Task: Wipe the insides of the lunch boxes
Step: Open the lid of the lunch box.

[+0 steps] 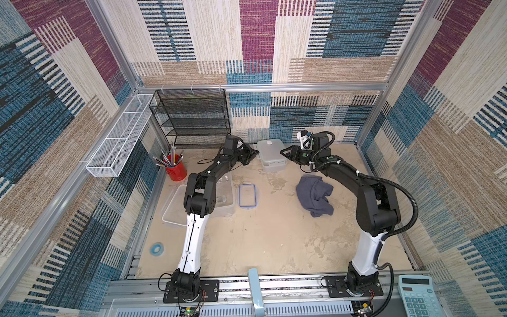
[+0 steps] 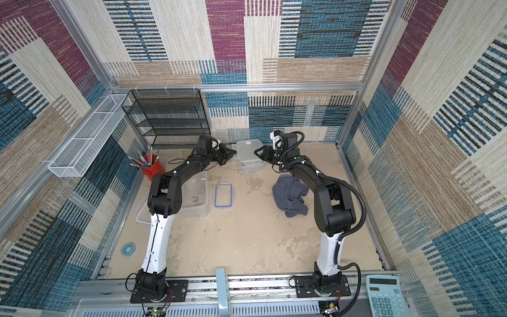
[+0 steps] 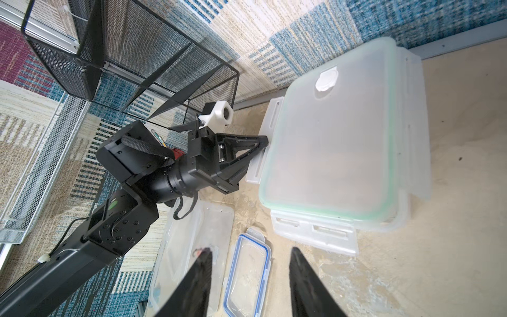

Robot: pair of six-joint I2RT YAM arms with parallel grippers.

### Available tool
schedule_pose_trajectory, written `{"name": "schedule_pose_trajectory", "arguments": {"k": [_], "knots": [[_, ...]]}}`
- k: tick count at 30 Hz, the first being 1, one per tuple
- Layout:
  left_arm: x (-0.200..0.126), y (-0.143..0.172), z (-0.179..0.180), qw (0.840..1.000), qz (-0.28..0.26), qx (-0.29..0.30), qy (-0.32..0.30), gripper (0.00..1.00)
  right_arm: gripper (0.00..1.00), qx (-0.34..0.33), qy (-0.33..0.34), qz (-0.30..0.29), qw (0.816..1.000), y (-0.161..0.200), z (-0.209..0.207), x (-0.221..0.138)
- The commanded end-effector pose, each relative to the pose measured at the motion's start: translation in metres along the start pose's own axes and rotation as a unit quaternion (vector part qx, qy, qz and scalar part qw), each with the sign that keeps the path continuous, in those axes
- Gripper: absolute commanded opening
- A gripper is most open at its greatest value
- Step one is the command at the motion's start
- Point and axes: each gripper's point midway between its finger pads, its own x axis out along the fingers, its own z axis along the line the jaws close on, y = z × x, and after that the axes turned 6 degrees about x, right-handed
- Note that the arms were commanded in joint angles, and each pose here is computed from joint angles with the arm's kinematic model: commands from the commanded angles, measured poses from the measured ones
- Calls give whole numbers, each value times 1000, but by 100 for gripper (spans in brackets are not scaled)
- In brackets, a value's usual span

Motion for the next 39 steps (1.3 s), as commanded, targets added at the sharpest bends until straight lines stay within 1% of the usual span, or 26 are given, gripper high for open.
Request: {"name": "schedule_pose_trajectory", "arguments": {"k": [1,7,10,16,17,18,25,30,32,34,36,38,39], "knots": [[-6,0,-26,999,0,-2,37,0,48,-14,-12,-19,1000,-10,12,-6],[-9,2,-60,995,-1,-1,98,0,48,-19,-17,-27,999,-14,19,-13],[-9,5,-80,991,1,-2,136,0,48,-24,-20,-32,999,-16,23,-18],[-14,12,-125,977,0,4,211,0,48,-30,-25,-50,998,-22,34,-34],[-18,14,-139,972,-3,18,233,0,48,-32,-25,-54,998,-23,36,-36],[-20,16,-146,970,-2,21,242,0,48,-33,-25,-56,998,-23,37,-39],[-31,40,-195,954,19,38,297,0,49,-42,-28,-75,996,-27,49,-59],[-40,68,-226,939,51,39,339,0,50,-49,-28,-95,994,-27,58,-78],[-45,81,-237,934,69,46,348,0,51,-55,-28,-104,993,-28,64,-87],[-49,98,-245,932,93,55,345,0,51,-60,-24,-113,991,-27,67,-97],[-51,115,-247,935,113,72,329,0,52,-66,-21,-126,990,-26,73,-112],[-54,133,-247,941,125,99,300,0,53,-74,-15,-143,987,-25,79,-128],[-52,139,-240,948,128,109,271,0,54,-78,-13,-152,985,-25,82,-136]]}}
